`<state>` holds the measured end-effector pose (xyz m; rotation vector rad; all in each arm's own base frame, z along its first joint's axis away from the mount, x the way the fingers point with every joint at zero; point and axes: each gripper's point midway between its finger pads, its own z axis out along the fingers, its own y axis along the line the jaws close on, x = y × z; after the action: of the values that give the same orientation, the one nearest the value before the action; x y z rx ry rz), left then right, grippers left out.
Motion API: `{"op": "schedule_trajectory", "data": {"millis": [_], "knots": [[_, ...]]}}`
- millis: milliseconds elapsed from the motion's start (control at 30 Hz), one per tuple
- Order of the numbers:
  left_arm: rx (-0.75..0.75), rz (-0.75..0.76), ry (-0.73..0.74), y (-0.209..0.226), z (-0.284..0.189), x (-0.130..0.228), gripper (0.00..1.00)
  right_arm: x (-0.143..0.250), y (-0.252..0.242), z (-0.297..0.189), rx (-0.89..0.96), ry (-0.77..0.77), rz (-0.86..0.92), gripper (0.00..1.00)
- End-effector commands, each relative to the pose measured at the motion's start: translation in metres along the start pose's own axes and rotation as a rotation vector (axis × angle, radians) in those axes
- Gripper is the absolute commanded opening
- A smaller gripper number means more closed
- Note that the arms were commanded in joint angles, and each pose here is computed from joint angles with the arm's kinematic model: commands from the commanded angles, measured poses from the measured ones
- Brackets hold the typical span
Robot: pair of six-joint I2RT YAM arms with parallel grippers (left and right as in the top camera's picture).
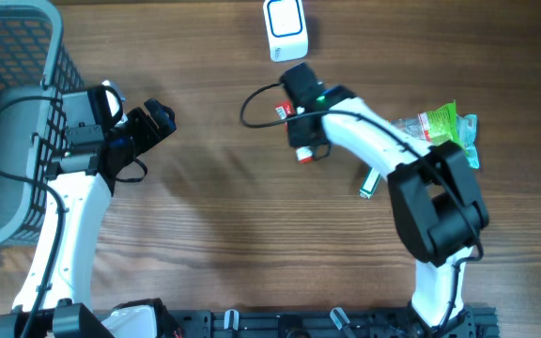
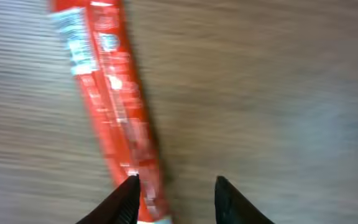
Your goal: Scan the item barcode
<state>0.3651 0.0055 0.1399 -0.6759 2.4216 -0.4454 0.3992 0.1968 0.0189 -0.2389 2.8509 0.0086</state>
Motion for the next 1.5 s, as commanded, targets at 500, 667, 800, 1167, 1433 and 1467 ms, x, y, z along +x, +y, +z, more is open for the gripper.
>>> {"op": "schedule_trajectory", "data": {"millis": [500, 667, 800, 1167, 1433, 1467], "knots": [[-0.001, 0.006, 0.000, 0.001, 0.001, -0.001, 1.00, 0.039, 0.008, -0.014, -0.263, 0.073, -0.215, 0.30], [-0.001, 0.006, 0.000, 0.001, 0.001, -0.001, 1.00, 0.050, 0.007, 0.010, -0.269, 0.031, -0.217, 0.25], [-0.001, 0.006, 0.000, 0.001, 0.001, -0.001, 1.00, 0.046, 0.007, 0.006, -0.265, 0.006, -0.218, 0.06], [-0.001, 0.006, 0.000, 0.001, 0.001, -0.001, 1.00, 0.020, 0.006, -0.038, -0.267, -0.102, -0.130, 0.39], [-0.001, 0.006, 0.000, 0.001, 0.001, -0.001, 1.00, 0.032, -0.002, 0.001, -0.215, -0.034, 0.165, 0.60], [-0.001, 0.006, 0.000, 0.001, 0.001, -0.001, 1.00, 0.032, -0.009, 0.002, -0.177, -0.040, 0.167, 0.59]]}}
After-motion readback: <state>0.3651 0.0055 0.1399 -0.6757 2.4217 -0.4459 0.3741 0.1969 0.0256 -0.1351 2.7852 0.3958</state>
